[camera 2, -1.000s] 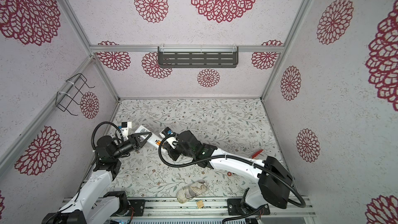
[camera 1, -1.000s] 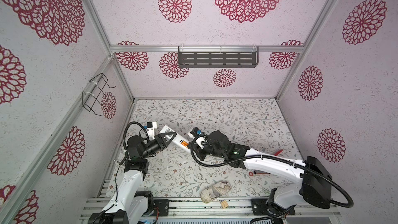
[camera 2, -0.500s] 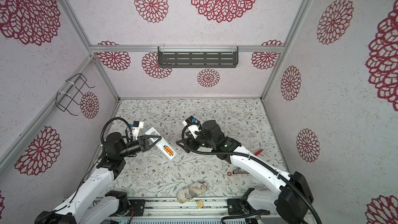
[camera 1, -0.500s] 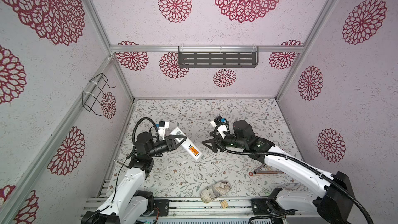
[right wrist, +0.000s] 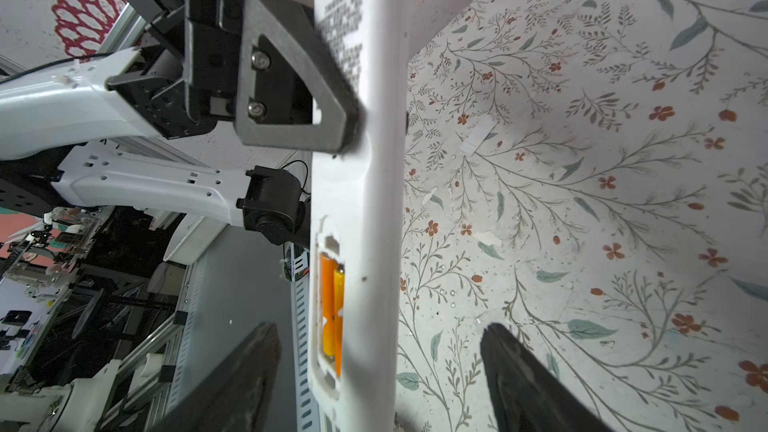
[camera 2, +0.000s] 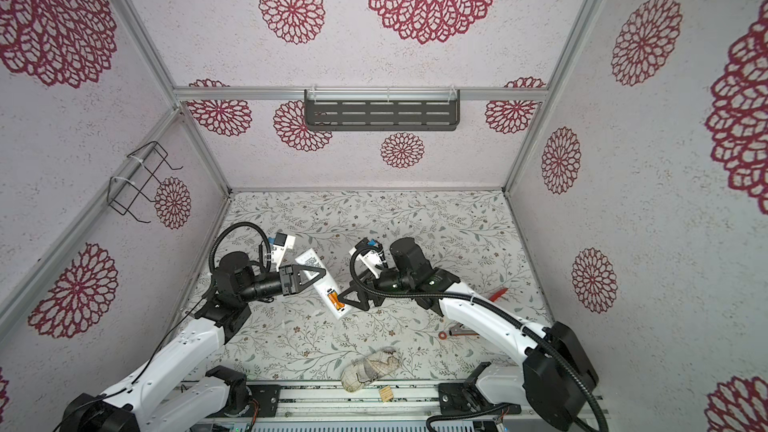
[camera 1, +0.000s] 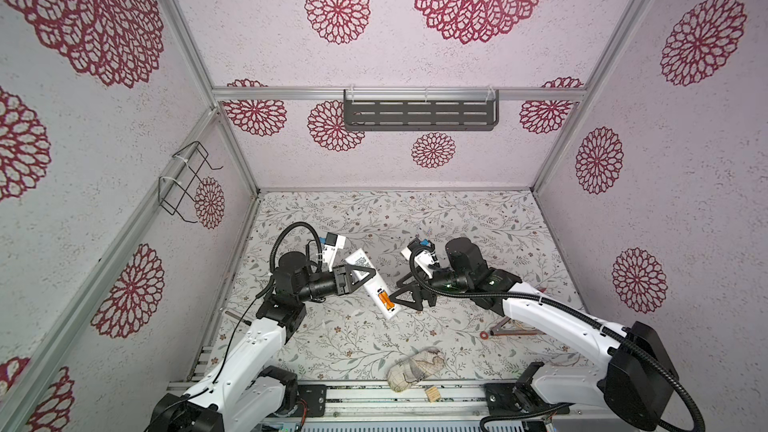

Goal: Load the batteries into the remote control

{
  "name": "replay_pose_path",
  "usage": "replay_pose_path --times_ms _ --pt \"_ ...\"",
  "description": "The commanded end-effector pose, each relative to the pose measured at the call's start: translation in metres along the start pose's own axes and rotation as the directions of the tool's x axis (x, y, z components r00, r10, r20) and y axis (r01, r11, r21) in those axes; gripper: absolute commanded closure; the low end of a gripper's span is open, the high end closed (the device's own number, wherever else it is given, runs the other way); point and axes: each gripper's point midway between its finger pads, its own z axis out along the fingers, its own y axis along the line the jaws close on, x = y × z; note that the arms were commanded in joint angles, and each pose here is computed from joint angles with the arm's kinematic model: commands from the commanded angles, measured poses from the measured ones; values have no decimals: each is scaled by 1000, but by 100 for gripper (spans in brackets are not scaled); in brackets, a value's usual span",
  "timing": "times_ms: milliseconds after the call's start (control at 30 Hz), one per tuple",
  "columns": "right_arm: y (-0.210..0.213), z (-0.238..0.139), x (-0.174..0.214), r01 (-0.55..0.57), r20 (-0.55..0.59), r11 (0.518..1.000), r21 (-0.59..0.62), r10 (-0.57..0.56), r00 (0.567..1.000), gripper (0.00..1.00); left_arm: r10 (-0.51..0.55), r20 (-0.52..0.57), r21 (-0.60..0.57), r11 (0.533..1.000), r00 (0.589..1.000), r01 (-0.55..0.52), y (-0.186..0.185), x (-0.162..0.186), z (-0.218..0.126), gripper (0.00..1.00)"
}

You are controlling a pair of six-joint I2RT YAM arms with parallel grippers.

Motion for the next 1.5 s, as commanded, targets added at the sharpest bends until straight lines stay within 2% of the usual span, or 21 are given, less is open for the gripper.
replay_pose_path --times_ms 0,600,733,867,1000,1200,1467 --pt "18 2 -11 32 32 997 -74 -30 999 21 74 14 46 996 997 -75 -19 -10 1 100" --pt "9 23 -7 33 -2 998 -48 -33 999 30 83 18 50 995 996 -84 -22 -10 0 100" --pt "1 25 -2 31 -20 999 -11 -31 999 38 87 23 49 995 996 -88 -22 -11 -1 100" --pt "-5 26 1 31 -31 999 21 -30 999 51 88 23 49 995 996 -89 -23 -12 -1 100" --pt "-6 26 0 39 -32 999 26 -38 999 55 89 22 49 995 996 -90 -24 -12 -1 100" --pt "-8 27 1 51 -37 998 47 -50 998 68 95 25 49 994 995 -96 -26 -13 -2 100" --pt "-10 27 1 58 -34 996 61 -56 998 70 91 26 37 995 996 -92 -24 -12 -3 100"
